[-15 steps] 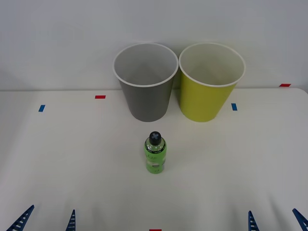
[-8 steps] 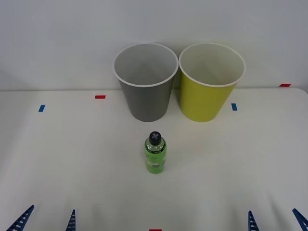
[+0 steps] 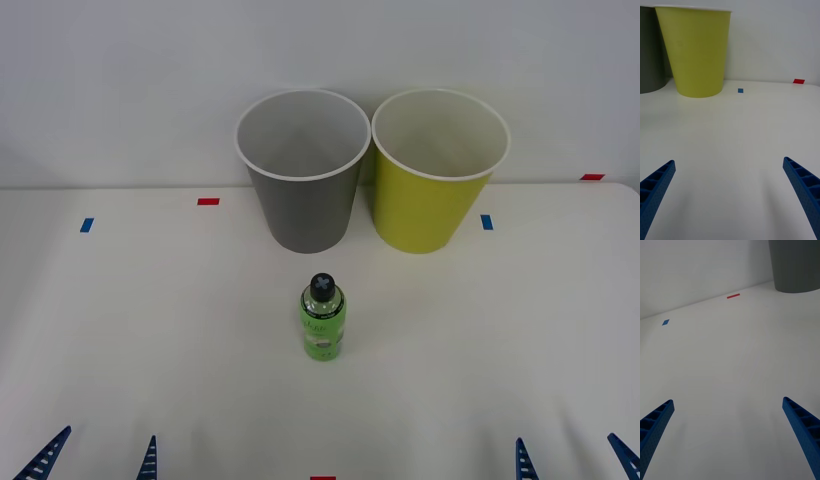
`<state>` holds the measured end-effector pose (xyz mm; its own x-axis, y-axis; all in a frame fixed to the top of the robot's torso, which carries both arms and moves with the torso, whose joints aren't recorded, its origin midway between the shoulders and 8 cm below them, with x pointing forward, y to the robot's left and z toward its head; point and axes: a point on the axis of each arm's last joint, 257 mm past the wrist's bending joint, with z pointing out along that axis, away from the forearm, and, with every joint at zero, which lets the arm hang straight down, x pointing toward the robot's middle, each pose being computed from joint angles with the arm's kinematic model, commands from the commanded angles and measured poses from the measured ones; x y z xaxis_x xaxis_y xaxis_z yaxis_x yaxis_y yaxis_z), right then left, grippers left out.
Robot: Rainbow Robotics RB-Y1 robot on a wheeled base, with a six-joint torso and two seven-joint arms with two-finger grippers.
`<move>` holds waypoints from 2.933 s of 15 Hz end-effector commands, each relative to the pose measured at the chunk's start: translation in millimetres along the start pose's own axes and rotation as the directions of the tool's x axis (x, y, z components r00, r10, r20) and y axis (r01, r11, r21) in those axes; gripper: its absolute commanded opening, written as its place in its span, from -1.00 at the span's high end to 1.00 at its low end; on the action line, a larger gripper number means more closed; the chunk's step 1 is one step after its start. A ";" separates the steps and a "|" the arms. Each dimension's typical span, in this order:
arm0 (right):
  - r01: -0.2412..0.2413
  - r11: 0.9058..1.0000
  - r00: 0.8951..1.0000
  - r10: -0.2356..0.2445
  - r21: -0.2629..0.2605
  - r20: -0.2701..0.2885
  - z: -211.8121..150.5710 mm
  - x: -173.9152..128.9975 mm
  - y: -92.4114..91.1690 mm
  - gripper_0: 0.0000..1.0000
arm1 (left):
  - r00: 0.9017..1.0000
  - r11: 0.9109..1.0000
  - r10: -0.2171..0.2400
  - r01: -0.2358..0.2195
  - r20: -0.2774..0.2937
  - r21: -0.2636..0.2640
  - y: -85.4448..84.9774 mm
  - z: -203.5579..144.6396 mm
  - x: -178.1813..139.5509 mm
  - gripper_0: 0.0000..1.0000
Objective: Put cans in the gray bin and PET bottles in the light green bin.
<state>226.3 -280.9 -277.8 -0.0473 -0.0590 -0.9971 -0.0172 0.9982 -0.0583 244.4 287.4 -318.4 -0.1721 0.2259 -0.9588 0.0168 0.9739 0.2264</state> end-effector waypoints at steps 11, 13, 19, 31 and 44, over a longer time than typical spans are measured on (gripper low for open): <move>0.000 1.000 1.000 0.000 0.000 0.000 0.0 0.0 0.0 -1.00 | 0.981 0.975 -0.005 -0.038 0.194 0.219 -51.6 26.2 -54.7 -1.00; 0.000 1.000 1.000 0.000 0.000 0.000 0.0 0.0 0.0 -1.00 | 0.972 0.951 0.000 -0.072 0.234 0.299 -71.2 26.5 -65.2 -1.00; 0.000 1.000 1.000 0.000 0.000 0.000 0.0 0.0 0.0 -1.00 | 0.946 0.879 -0.020 -0.138 0.324 0.456 -123.5 36.6 -92.0 -1.00; 0.000 1.000 1.000 0.000 0.000 0.000 0.0 0.0 0.0 -1.00 | 0.936 0.820 -0.029 -0.178 0.350 0.543 -176.2 92.3 -118.2 -1.00; 0.000 1.000 1.000 0.000 0.000 0.000 0.0 0.0 0.0 -1.00 | 0.937 0.802 -0.115 -0.108 0.329 0.587 -229.2 110.3 -154.7 -1.00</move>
<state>226.3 -280.9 -277.8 -0.0472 -0.0590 -0.9971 -0.0172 0.9982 -0.0582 373.0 35.4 -242.2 0.1634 0.1086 -0.9806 0.6085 0.7713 0.1868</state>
